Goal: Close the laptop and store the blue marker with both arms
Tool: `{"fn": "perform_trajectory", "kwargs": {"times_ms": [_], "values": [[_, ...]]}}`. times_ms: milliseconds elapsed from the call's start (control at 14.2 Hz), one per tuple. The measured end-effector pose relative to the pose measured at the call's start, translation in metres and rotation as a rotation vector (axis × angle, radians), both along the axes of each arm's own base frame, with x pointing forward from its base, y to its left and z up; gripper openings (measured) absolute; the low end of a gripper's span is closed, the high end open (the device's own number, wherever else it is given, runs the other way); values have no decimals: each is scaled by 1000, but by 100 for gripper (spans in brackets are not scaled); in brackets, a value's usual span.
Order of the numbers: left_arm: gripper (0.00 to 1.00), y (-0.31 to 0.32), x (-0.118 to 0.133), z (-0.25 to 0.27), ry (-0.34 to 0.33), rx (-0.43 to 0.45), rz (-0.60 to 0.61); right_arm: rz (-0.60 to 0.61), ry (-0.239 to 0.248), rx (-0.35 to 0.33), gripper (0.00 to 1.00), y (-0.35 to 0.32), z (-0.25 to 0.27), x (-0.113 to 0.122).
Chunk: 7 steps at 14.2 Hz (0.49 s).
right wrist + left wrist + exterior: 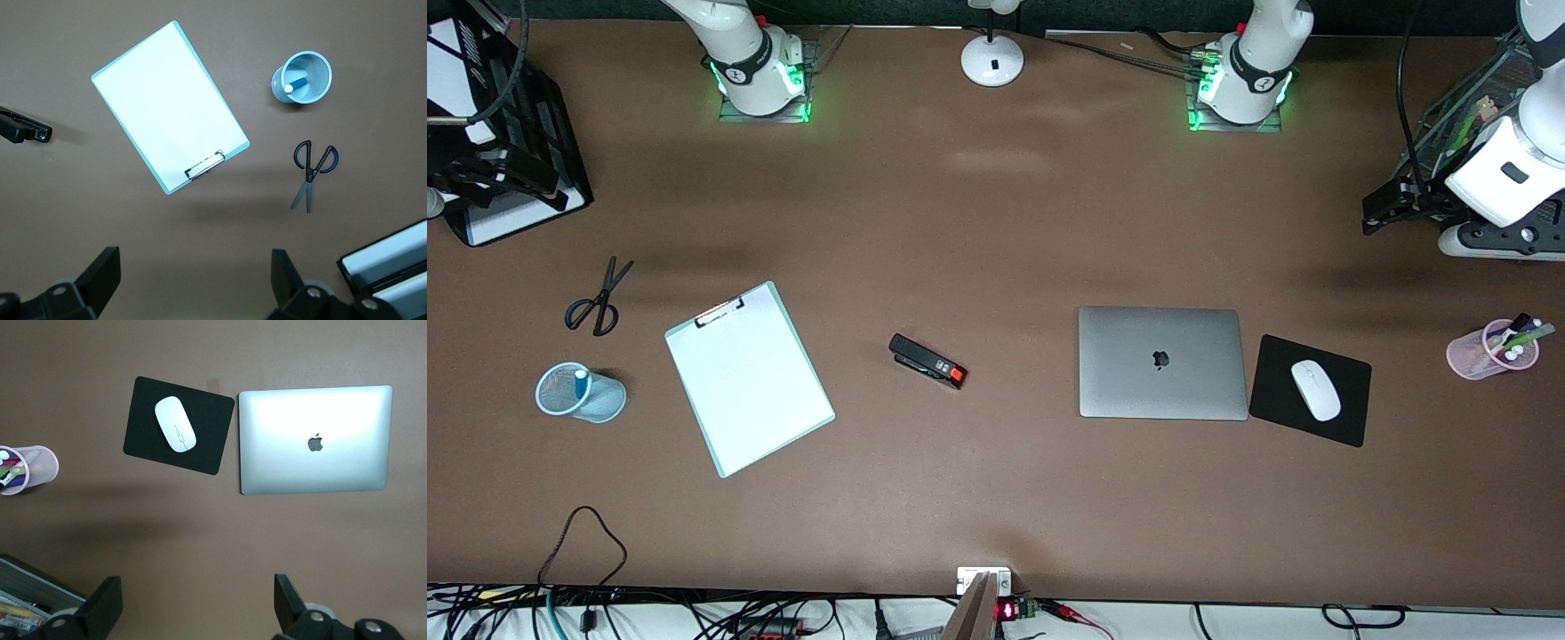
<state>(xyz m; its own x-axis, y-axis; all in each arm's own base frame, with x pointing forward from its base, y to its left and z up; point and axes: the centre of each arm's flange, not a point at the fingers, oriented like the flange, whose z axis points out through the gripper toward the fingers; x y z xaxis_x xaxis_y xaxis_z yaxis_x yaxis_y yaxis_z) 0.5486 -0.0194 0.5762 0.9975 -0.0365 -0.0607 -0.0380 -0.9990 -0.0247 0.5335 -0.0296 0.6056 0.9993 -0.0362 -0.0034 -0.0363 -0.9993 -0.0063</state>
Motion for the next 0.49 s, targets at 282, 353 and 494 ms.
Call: {"fn": "perform_trajectory", "kwargs": {"times_ms": [282,353,494], "values": [[100,0,0,0,0,0,0,1,-1,-2,100,0,0,0],[100,0,0,0,0,0,0,2,-2,-9,100,0,0,0],[100,0,0,0,0,0,0,6,-2,-23,100,0,0,0]]}}
